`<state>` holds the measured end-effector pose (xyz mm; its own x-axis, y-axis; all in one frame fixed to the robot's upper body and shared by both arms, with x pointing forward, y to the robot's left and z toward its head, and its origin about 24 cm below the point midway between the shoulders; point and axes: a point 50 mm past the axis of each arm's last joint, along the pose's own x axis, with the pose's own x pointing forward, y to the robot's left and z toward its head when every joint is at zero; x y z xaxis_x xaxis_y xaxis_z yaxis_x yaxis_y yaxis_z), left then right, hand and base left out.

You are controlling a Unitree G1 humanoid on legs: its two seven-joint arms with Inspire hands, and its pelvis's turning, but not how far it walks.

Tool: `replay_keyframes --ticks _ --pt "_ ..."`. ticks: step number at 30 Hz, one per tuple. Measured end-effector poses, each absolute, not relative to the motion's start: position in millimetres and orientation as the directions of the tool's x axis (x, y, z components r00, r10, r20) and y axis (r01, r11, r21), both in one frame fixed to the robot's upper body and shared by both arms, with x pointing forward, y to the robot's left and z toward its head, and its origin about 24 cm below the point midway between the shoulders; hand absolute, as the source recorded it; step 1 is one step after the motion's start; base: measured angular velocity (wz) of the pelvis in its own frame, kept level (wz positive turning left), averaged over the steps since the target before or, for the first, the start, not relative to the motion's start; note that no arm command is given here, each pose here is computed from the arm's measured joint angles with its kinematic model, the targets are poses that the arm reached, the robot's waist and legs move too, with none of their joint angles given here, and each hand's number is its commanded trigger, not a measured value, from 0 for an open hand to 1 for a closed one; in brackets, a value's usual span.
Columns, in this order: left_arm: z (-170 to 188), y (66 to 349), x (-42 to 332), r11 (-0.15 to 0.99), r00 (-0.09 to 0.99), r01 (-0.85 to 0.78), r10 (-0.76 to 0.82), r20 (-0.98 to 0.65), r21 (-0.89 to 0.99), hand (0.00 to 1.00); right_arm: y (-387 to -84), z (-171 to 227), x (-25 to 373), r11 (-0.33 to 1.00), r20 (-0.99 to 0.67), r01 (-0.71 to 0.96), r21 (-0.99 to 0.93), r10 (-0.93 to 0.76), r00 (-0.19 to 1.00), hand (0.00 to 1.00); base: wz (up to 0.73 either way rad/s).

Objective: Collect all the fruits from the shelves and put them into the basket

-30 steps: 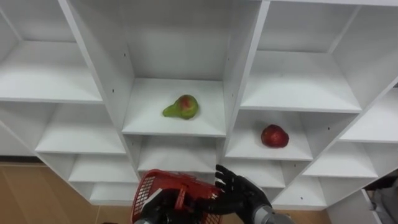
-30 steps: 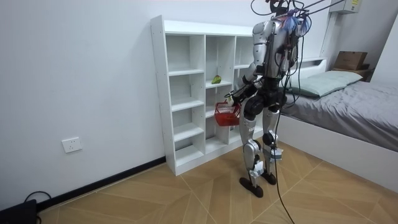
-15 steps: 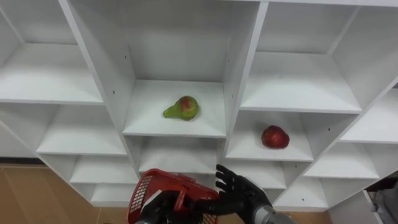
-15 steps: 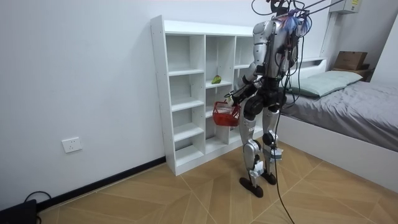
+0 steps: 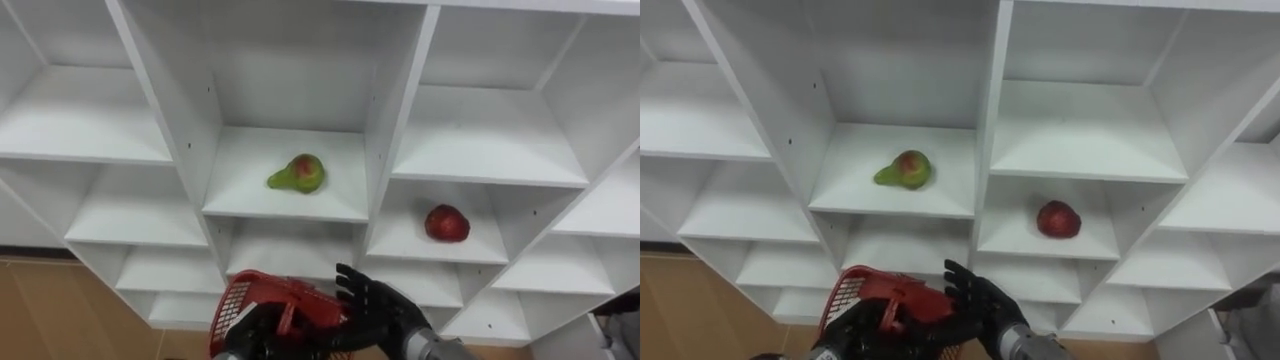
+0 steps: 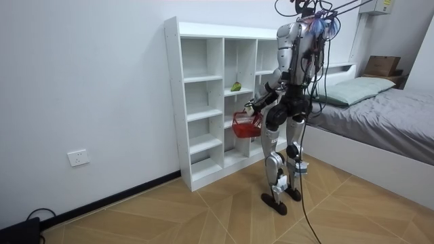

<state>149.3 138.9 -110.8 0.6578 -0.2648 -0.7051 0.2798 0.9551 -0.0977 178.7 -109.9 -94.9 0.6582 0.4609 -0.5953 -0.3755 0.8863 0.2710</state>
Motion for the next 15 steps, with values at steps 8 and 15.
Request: replay_keyframes --ticks 8,15 --pt "-114 147 144 0.961 0.646 0.258 -0.245 -0.723 -0.095 1.00 -95 -66 192 0.801 -0.478 -0.551 0.234 0.588 0.653 0.00 0.00" --pt "-121 155 133 0.968 0.620 0.236 -0.218 -0.754 -0.086 1.00 -85 -58 193 0.737 -0.449 -0.644 0.204 0.656 0.607 0.00 0.00"
